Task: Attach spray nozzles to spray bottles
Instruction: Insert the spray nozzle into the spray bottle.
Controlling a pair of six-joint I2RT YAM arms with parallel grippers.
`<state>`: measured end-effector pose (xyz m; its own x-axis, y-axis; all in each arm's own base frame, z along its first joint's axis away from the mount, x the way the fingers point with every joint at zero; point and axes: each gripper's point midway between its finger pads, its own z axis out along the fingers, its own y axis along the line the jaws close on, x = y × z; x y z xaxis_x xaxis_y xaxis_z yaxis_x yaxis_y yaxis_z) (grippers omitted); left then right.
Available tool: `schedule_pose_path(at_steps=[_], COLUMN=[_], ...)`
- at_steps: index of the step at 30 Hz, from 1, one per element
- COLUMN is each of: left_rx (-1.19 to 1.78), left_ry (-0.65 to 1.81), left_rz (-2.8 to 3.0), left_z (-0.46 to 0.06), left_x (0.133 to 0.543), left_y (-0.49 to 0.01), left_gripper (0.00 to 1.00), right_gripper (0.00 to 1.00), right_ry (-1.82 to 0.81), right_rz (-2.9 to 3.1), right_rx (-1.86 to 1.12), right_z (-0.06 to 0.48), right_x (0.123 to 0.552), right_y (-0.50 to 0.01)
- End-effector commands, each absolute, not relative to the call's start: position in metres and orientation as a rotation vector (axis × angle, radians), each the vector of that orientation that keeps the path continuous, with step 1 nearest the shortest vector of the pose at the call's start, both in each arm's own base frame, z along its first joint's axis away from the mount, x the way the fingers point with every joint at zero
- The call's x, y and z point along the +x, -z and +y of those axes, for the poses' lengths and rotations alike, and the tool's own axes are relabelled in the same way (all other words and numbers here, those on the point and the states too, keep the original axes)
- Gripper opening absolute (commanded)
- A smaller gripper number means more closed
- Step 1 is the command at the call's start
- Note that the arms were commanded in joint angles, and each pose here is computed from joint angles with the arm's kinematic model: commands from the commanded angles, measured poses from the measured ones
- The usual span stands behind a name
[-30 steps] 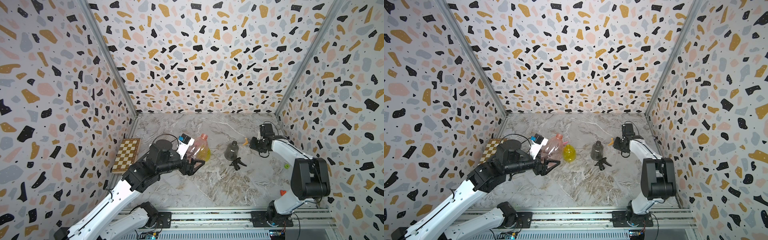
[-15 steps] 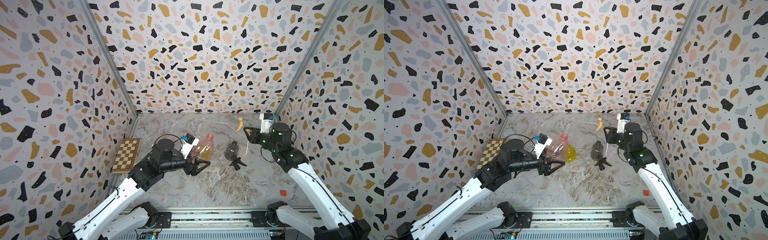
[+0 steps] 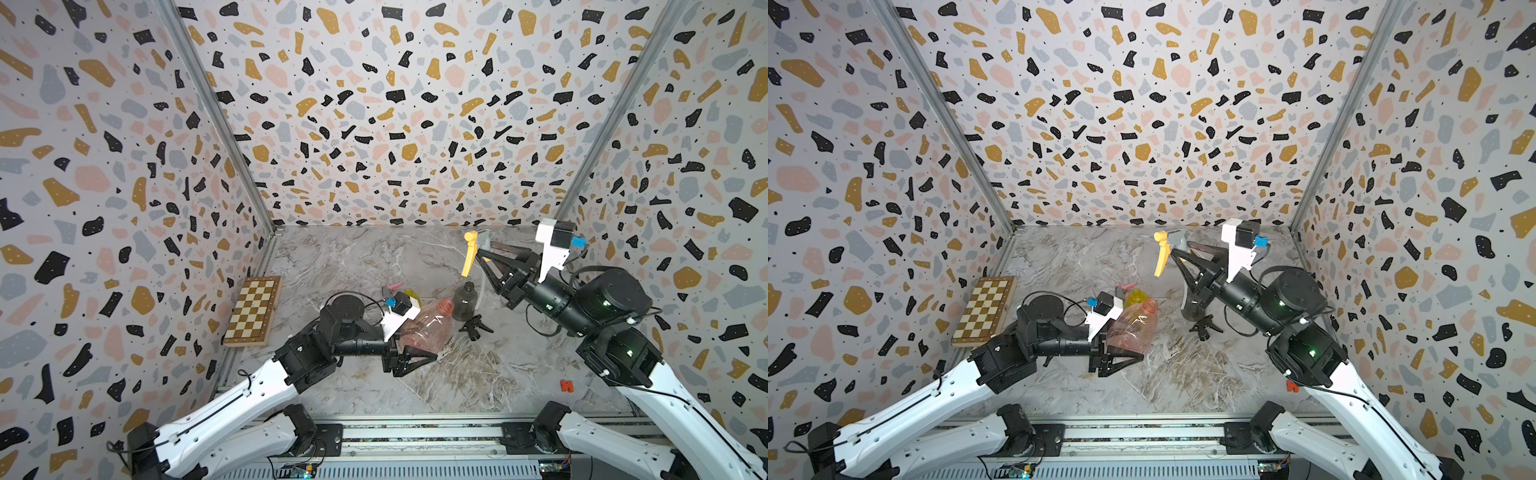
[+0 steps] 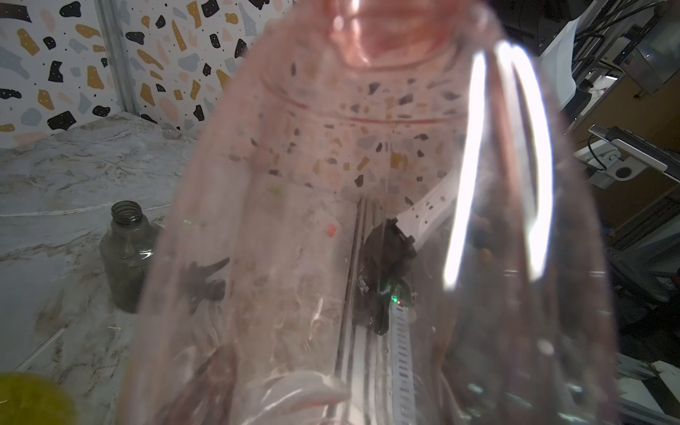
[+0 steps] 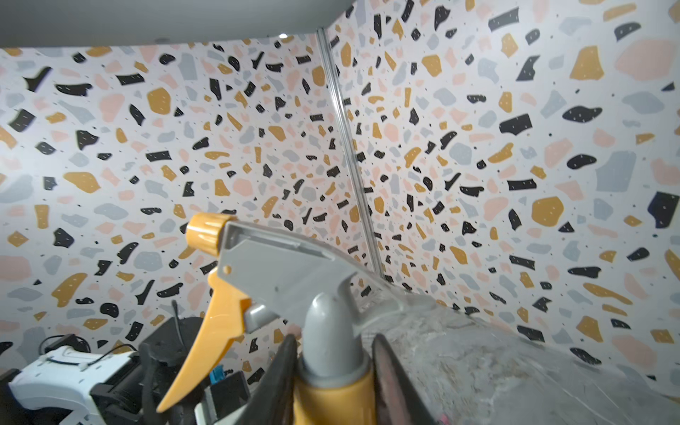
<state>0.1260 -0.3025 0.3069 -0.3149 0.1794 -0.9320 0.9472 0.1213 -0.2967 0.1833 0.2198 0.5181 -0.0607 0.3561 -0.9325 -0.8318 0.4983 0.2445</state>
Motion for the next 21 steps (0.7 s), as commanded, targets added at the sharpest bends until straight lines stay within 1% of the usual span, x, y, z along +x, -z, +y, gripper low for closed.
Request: schedule_pose_path(at_steps=[1, 9, 16, 21], left_rx=[1.156, 1.141, 1.146, 1.152], left_ry=[1.285, 1.299, 1.304, 1.310], left_rz=[1.514, 1.489, 1.462, 1.445], left_z=[-0.309, -0.309, -0.306, -0.304], left_x=[0.122, 0.120, 0.116, 0.112], left_y=[-0.320, -0.322, -0.325, -0.327], left_gripper=[0.00, 0.00, 0.00, 0.00], right_gripper=[0.18, 0.17, 0.16, 0.15], right_ry=[-1.081, -1.221, -1.232, -1.237], right_rz=[1.113, 1.021, 1.018, 1.025], right_rx=[-0.468, -0.468, -0.488, -0.492], right_z=[0.209, 0.225, 0.249, 0.256], right_x=[0.161, 0.150, 0.149, 0.147], right_y=[-0.556, -0.568, -0.565, -0.561])
